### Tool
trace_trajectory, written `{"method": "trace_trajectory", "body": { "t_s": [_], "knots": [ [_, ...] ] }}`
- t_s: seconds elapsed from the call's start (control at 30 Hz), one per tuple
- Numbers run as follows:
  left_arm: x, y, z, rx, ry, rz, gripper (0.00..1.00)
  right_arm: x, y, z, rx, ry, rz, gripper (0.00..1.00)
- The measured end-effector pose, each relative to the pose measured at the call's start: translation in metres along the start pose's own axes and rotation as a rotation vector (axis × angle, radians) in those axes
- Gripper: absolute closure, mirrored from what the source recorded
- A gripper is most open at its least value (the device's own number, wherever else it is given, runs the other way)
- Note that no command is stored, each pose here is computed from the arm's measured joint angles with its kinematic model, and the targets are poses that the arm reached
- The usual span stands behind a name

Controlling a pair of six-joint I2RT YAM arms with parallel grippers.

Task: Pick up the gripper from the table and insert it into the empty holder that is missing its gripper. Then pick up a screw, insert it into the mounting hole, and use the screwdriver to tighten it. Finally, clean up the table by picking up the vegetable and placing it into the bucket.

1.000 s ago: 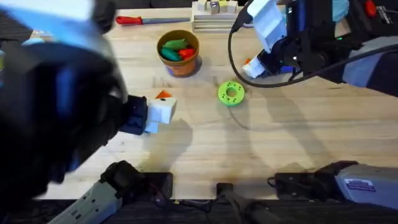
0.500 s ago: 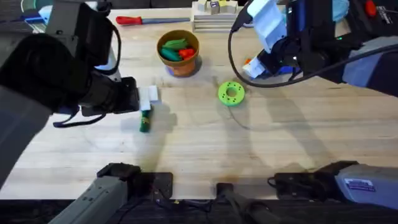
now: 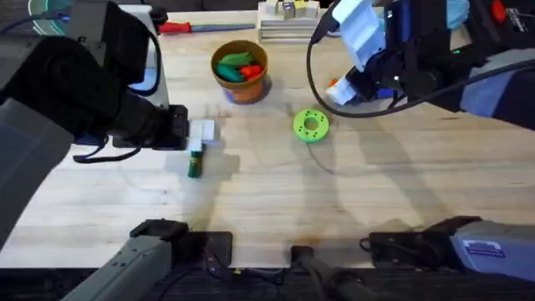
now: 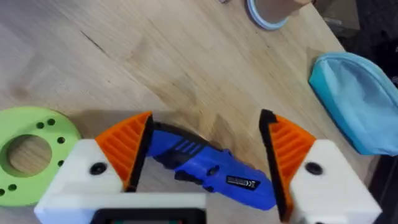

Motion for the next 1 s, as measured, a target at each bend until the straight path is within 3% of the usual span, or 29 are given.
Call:
{"method": "trace_trajectory", "body": {
  "t_s": [0.2, 0.4, 0.57, 0.77, 1.0],
  "knots": [
    [0.006, 0.000, -0.008, -0.004, 0.026, 0.013, 0.007, 0.000, 0.000, 0.000, 0.000, 0.000, 0.000, 0.009],
    [0.009, -0.001, -0.039, -0.007, 0.210, 0.087, 0.007, 0.000, 0.000, 0.000, 0.000, 0.000, 0.000, 0.010],
    [0.005, -0.003, -0.059, -0.005, 0.359, 0.106, 0.007, 0.000, 0.000, 0.000, 0.000, 0.000, 0.000, 0.008],
    [0.009, -0.003, -0.071, 0.002, 0.344, 0.150, 0.008, 0.000, 0.000, 0.000, 0.000, 0.001, 0.000, 0.010],
    [-0.007, -0.005, -0.095, 0.009, 0.354, 0.185, 0.008, 0.000, 0.000, 0.000, 0.000, 0.001, 0.000, 0.008]
  ]
}}
Point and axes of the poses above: each hand's point on the last joint's axis, 136 mm out from that joint toward the fingers, its own z axis back along the fingers, its own y axis along the line the jaws close on, x = y × z, the point moved 8 cm from there along z, back along the fingers, and after that the axes turned 9 degrees about -z, right-handed, at the moved point
